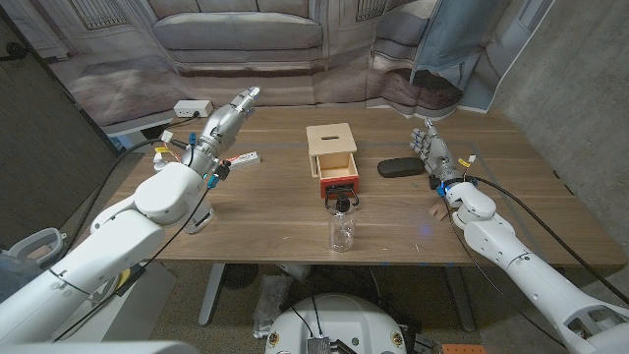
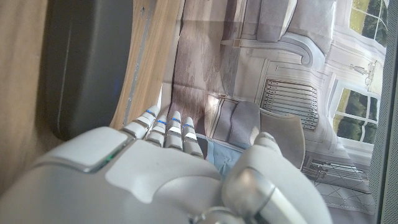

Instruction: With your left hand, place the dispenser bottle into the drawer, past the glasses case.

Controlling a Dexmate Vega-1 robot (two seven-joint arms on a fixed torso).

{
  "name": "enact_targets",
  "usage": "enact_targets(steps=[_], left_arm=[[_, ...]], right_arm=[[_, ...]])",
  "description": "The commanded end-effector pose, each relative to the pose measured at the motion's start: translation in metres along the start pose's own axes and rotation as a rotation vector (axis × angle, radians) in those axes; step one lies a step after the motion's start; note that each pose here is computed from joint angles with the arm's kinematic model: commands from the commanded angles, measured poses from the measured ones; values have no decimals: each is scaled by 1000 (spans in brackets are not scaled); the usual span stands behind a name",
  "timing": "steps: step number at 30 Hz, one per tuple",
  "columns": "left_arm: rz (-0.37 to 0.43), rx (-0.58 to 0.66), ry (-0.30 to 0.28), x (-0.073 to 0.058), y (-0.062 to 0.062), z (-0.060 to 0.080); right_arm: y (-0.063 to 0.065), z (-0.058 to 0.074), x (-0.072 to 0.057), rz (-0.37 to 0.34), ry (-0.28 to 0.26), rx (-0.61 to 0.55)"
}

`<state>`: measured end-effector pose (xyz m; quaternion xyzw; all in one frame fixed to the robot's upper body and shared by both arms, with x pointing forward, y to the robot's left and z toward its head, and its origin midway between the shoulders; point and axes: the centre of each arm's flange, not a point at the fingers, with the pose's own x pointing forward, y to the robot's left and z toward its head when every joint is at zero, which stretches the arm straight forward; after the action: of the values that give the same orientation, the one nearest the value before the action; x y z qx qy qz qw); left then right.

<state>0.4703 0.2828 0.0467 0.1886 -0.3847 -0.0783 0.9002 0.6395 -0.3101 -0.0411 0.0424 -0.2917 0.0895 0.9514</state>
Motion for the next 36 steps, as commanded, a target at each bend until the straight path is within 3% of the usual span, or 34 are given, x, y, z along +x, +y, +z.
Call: enact_targets(steps=[1,17,36], left_arm=[[-36,15,-45,-6,-11,1],[-47,66,-51,-20,-26,2],[-95,64,-63,-21,-37,-3]], right_arm=[[0,5,-6,-8,-4,-11],[1,13,-7,-4,-19,-27],[7,15,-3,7,-23,-38]])
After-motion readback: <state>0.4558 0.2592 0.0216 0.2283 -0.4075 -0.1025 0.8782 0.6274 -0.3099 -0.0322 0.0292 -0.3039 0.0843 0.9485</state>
